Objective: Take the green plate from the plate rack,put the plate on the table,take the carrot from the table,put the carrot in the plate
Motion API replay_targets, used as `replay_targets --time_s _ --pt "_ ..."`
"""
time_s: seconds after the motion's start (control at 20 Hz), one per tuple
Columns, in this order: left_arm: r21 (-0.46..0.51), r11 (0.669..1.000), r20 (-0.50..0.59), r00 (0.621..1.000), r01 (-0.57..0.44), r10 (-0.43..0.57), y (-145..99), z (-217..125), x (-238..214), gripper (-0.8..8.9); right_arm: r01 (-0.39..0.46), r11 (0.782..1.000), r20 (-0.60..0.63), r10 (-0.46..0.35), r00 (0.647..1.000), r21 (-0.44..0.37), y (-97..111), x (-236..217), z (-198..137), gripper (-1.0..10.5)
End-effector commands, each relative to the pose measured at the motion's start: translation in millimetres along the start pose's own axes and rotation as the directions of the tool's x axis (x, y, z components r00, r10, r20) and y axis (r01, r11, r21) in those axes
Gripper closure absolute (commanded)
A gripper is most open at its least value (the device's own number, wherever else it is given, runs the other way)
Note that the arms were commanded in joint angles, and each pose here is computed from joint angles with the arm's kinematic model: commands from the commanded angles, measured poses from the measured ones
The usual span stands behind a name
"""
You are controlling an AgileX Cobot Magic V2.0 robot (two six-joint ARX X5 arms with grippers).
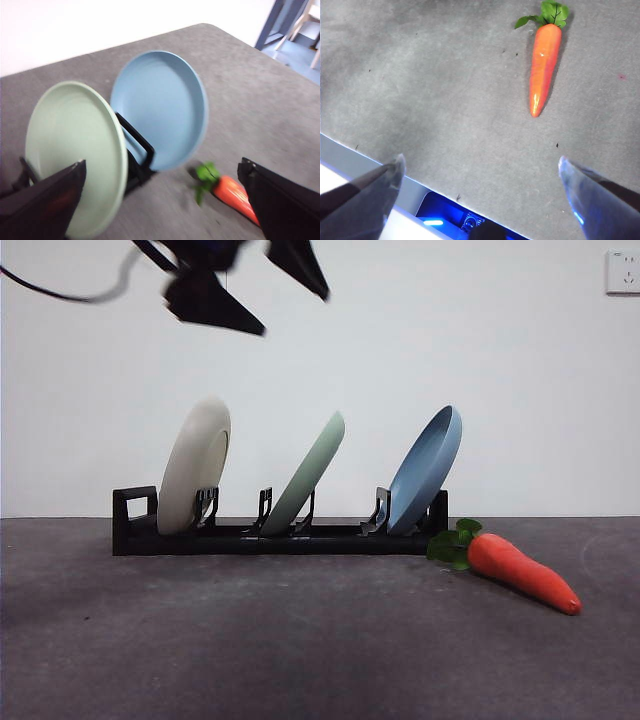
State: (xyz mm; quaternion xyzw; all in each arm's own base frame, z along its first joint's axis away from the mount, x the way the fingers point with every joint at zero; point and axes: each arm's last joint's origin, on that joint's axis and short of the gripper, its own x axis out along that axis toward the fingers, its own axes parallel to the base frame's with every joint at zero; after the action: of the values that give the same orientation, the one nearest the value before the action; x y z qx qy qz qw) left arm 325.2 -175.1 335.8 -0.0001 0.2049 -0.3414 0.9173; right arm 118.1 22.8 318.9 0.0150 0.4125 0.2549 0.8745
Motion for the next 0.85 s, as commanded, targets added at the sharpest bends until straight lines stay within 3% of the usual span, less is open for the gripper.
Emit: replay_targets --time_s 0.05,0.4,0.75,0.85 --pt "0.027 0.999 -0.006 1.000 -0.024 0.024 5 -2 33 1.92 0.001 1.000 0.008 -0.001 1.000 0.001 1 -1 1 2.9" --pt "0.029 0.995 -0.034 0.995 -0.093 0.094 23 -27 110 1.92 0.001 1.000 0.008 -0.001 1.000 0.002 0 -1 1 2.9" --pt "0.025 0.991 -0.114 0.985 -0.131 0.133 31 -59 138 2.03 0.001 1.000 0.008 -0.001 1.000 0.002 0 -1 1 2.9" --pt "0.026 0.992 -0.110 0.985 -0.127 0.130 29 -59 139 4.33 0.001 1.000 0.008 -0.001 1.000 0.002 0 -1 1 2.9"
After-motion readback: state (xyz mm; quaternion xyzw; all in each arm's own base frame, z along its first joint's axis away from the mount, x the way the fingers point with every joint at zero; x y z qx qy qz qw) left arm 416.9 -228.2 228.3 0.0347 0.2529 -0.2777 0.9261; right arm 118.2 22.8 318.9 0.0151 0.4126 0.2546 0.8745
